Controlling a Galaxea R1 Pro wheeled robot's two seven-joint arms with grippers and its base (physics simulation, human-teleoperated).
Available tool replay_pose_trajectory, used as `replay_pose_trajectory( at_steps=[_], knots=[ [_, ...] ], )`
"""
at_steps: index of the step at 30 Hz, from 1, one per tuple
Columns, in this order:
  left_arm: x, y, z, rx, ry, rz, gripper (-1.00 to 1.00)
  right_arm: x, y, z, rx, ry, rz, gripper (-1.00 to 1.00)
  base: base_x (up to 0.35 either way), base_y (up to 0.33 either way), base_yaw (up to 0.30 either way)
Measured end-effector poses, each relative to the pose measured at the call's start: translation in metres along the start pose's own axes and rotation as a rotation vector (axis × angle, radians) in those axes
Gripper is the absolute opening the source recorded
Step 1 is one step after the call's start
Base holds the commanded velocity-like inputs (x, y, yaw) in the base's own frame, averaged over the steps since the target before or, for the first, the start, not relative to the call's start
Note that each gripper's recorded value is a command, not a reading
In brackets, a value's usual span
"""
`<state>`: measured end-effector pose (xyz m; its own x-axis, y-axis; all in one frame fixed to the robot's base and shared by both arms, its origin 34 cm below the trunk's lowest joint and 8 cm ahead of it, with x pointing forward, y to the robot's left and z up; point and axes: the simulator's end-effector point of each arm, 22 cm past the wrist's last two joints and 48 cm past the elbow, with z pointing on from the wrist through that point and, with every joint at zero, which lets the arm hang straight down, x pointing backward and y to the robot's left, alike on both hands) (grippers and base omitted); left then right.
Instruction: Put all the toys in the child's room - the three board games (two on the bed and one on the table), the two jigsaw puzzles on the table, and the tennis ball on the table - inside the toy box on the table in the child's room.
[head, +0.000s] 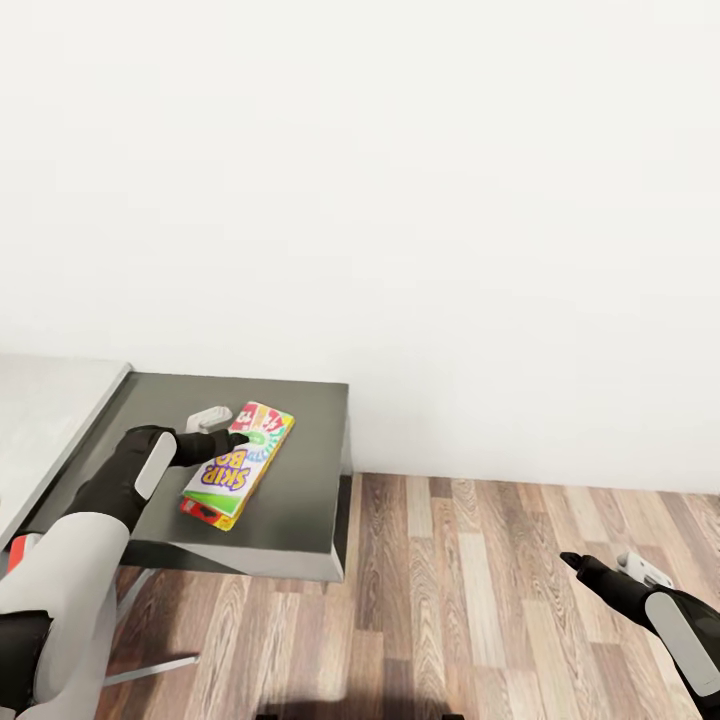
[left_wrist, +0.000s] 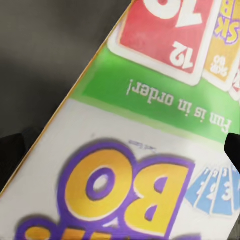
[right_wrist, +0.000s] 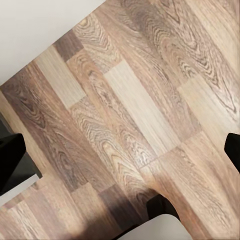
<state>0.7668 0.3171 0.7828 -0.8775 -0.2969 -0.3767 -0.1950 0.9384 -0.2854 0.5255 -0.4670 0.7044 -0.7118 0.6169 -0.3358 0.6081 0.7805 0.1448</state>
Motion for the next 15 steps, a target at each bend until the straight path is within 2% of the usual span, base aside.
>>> replay_pose_trajectory(
  at_steps=[15],
  knots=[
    [-0.0006,-0.0004,-0.0004,0.001,-0.001,-0.001,1.00,-0.0002,0.0000,-0.0002,0.000,0.000,0.000,1.00,-0.052,0.000,-0.005]
  ],
)
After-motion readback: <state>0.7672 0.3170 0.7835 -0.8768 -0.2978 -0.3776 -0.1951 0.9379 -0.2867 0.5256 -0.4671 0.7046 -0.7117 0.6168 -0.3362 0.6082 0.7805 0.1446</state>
